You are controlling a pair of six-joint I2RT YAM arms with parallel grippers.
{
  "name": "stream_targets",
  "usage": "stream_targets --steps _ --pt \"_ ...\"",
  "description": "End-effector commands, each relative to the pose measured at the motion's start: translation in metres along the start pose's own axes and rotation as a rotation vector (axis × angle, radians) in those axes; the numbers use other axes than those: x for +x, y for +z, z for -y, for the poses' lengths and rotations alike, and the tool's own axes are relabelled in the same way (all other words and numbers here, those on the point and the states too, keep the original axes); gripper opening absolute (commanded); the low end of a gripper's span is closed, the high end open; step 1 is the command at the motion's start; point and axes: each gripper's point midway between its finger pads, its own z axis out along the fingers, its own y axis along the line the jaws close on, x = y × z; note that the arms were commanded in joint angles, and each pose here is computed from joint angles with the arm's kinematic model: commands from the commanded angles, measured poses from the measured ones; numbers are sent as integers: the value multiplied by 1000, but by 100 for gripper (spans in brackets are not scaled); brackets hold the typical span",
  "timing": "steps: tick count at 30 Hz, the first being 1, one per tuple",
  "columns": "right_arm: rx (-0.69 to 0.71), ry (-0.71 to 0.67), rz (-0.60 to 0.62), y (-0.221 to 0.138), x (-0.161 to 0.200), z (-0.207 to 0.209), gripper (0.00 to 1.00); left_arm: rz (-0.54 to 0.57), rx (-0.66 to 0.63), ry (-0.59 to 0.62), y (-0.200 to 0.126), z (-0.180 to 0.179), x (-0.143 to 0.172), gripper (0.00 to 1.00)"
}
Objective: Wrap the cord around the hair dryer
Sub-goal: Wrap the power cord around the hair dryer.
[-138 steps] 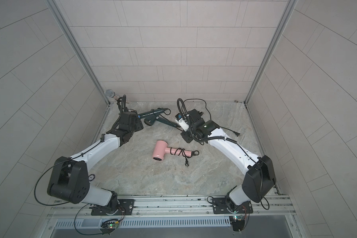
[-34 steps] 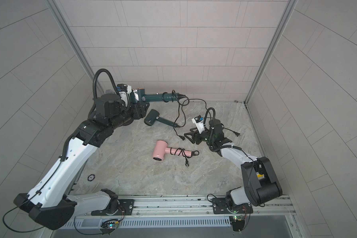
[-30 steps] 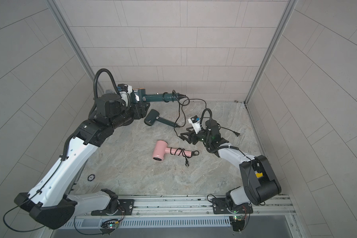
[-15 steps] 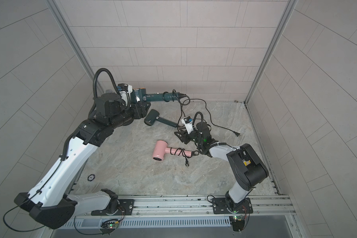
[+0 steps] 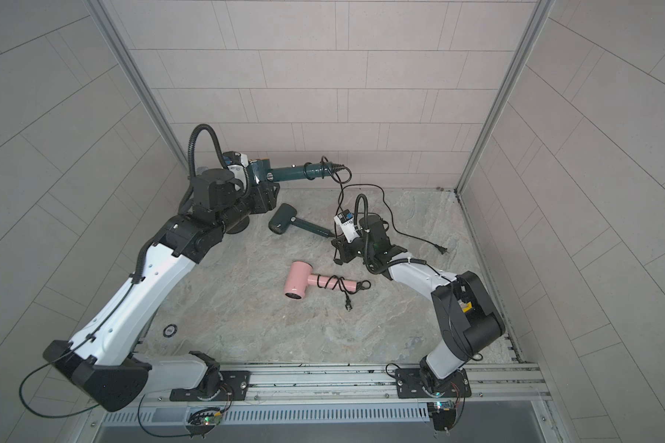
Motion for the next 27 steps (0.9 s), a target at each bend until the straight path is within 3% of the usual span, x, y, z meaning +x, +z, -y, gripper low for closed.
stream_targets --steps 1,7,16,22,27 --pt "61 -48 -130 -36 16 -5 0 147 -98 -63 16 -22 -24 0" --pt "19 -71 -151 -72 12 -31 0 171 -203 -77 40 -42 -12 0" --pt "-113 -97 -213 -78 20 -78 0 137 -179 -117 57 -38 1 0" --pt "31 -325 -167 -109 -9 -91 0 102 -211 -66 61 -43 10 0" --pt "201 -492 -114 -140 -51 -87 0 -44 -138 6 81 -31 40 0"
